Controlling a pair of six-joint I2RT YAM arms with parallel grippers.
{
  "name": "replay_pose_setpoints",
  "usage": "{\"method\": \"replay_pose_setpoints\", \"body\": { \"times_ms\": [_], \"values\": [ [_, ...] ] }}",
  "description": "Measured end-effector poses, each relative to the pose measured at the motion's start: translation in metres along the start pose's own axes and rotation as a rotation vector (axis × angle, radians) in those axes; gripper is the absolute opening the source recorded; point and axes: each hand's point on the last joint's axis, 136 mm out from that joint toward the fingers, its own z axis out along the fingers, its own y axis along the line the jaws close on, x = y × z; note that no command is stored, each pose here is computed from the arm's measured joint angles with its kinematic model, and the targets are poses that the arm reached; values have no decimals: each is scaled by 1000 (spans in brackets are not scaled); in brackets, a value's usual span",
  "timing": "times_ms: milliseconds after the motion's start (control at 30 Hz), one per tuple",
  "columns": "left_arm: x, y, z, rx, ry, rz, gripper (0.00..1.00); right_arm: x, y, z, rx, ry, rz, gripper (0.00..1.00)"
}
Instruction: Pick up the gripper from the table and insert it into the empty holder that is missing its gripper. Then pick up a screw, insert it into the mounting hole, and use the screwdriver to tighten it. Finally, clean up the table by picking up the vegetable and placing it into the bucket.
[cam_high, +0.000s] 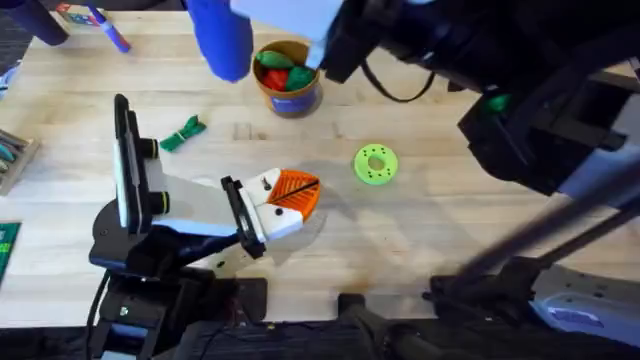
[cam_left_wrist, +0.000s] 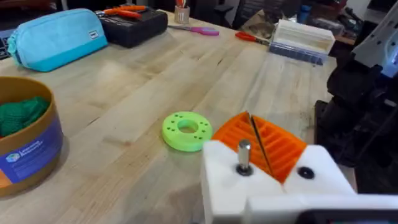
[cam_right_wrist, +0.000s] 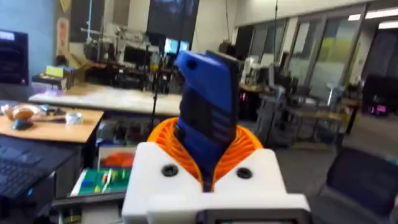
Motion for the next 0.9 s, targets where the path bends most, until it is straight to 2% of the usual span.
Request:
{"method": "replay_pose_setpoints", "body": {
  "times_ms": [333,600,900],
  "values": [
    [0,0,0,-1,0,0,9,57,-30,-14,110,216,97,49],
    [0,0,0,-1,0,0,9,86,-41,-28,158,332,156,47],
    [0,0,0,-1,0,0,9,106,-44,-37,196,412,194,46]
  ]
}}
